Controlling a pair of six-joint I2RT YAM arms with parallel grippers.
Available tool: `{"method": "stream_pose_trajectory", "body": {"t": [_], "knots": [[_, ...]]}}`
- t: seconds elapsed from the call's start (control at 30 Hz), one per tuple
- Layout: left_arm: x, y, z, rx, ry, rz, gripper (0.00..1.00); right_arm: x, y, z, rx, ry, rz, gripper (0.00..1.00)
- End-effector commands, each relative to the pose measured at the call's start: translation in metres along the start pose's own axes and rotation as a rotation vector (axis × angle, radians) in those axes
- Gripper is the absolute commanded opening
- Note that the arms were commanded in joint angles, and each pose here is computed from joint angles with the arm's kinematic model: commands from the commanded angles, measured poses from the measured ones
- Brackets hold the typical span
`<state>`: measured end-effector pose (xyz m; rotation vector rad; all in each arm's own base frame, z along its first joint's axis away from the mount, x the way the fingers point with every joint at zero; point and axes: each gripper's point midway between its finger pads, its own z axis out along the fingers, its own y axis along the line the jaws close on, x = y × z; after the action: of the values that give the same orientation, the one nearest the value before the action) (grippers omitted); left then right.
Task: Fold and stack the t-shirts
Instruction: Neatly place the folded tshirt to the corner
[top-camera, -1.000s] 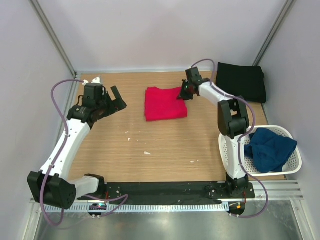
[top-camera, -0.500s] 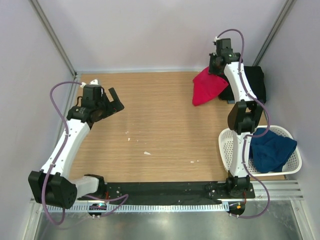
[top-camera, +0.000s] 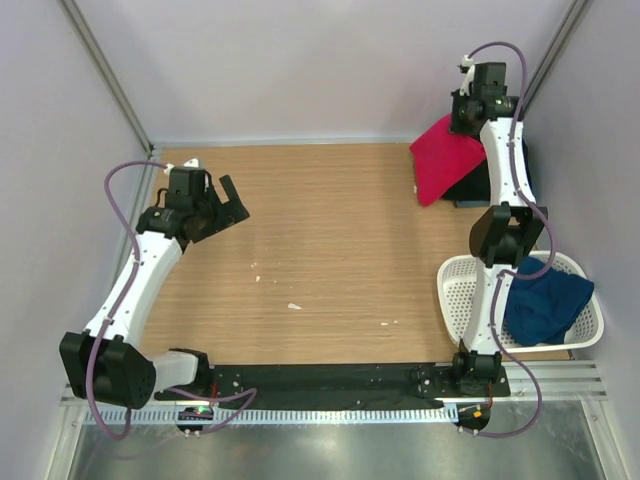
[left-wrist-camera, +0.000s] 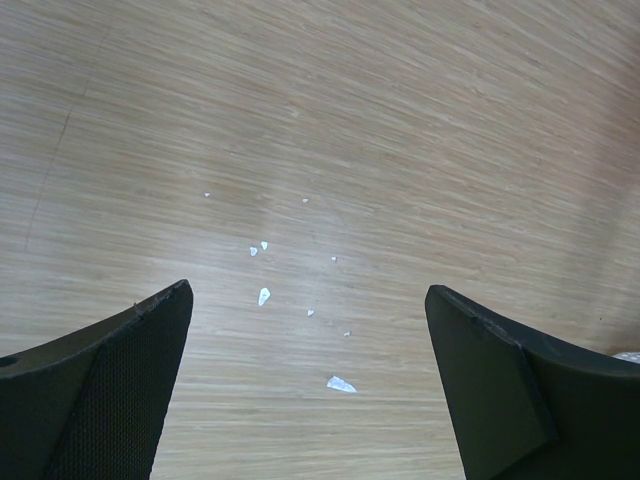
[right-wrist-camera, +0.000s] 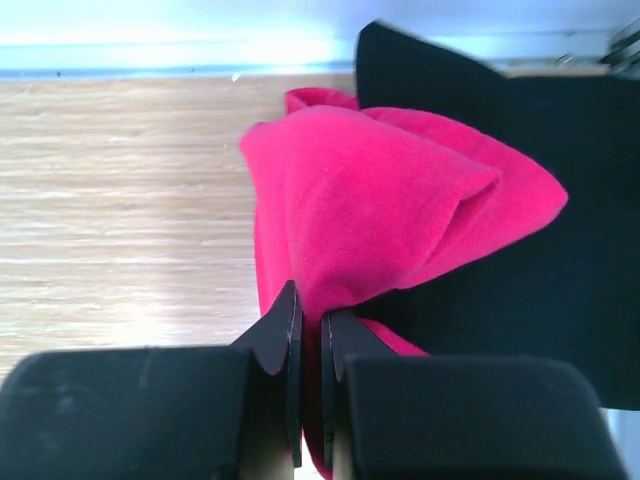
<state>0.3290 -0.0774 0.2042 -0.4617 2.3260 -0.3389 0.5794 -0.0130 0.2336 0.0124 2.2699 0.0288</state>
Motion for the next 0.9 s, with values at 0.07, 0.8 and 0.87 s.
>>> {"method": "stream_pose_trajectory", "body": {"t": [0.07,0.8,0.87], "knots": [[-0.011,-0.005,-0.007,0.004,-0.014,-0.019,1.00,-0.066,-0.024,-0.050,-0.029,-0.215,-0.039,0.01],[-0.005,-0.003,-0.001,-0.028,0.027,-0.093,1.00,-0.058,-0.121,-0.036,0.077,-0.230,-0.014,0.01],[-0.004,0.000,0.000,-0.046,0.031,-0.100,1.00,-0.049,-0.133,-0.025,0.116,-0.203,-0.033,0.01]]}}
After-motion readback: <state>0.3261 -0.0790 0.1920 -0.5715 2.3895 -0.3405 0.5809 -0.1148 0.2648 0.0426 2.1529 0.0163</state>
